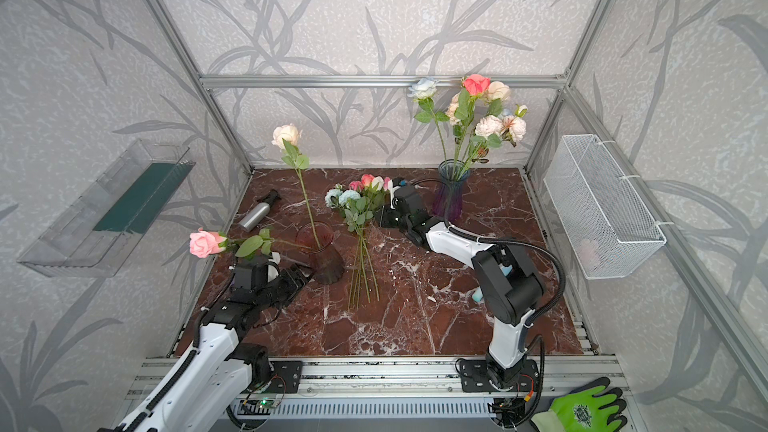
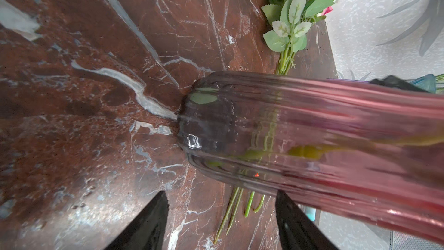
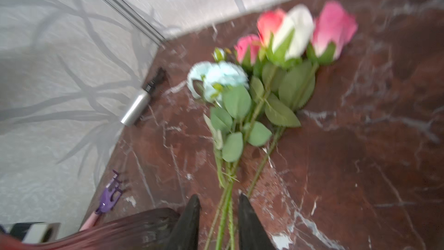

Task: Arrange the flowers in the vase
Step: 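Open the right gripper and return it to the bunch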

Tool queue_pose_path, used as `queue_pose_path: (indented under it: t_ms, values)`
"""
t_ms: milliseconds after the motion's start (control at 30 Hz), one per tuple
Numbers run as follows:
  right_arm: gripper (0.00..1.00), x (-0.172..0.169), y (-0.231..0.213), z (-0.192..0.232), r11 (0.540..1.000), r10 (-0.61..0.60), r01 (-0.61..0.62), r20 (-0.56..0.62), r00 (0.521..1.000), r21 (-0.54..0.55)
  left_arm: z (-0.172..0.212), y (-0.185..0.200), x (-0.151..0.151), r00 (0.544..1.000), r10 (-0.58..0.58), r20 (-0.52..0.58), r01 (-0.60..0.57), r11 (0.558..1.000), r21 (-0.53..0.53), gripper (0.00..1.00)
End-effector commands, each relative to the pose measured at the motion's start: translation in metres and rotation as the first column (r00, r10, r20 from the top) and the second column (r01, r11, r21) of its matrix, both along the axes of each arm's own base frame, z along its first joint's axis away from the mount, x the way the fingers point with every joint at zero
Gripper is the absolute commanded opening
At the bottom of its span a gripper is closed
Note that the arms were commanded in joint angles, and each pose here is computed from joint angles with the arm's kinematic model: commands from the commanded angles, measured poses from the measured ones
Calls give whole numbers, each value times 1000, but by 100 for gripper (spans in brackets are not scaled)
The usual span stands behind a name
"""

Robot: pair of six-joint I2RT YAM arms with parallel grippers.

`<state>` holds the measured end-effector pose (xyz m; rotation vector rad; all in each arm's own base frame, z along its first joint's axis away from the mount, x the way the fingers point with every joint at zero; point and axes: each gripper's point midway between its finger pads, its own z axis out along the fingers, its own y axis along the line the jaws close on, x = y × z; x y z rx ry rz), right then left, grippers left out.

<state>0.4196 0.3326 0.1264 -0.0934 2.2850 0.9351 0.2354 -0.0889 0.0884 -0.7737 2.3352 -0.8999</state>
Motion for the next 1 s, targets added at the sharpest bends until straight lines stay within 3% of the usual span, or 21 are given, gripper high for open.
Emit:
queue_pose_path:
  t_ms: [0,400,667,967]
  values:
    - [29,-7,25,-17,997,64,-59,-119,991,44,4,1,11,999,10,41,-10,1000,18,72]
    - [36,-7,49,-62,993,91,-105,-206,974,-57,5,8,31,996,48,72,-53,996,66,75]
    - [31,-3,47,-76,981,70,-104,-201,977,-163,20,10,46,993,45,106,-55,994,90,76]
    - [28,-4,53,-85,969,85,-128,-203,975,-210,37,14,20,990,52,131,-63,995,82,76]
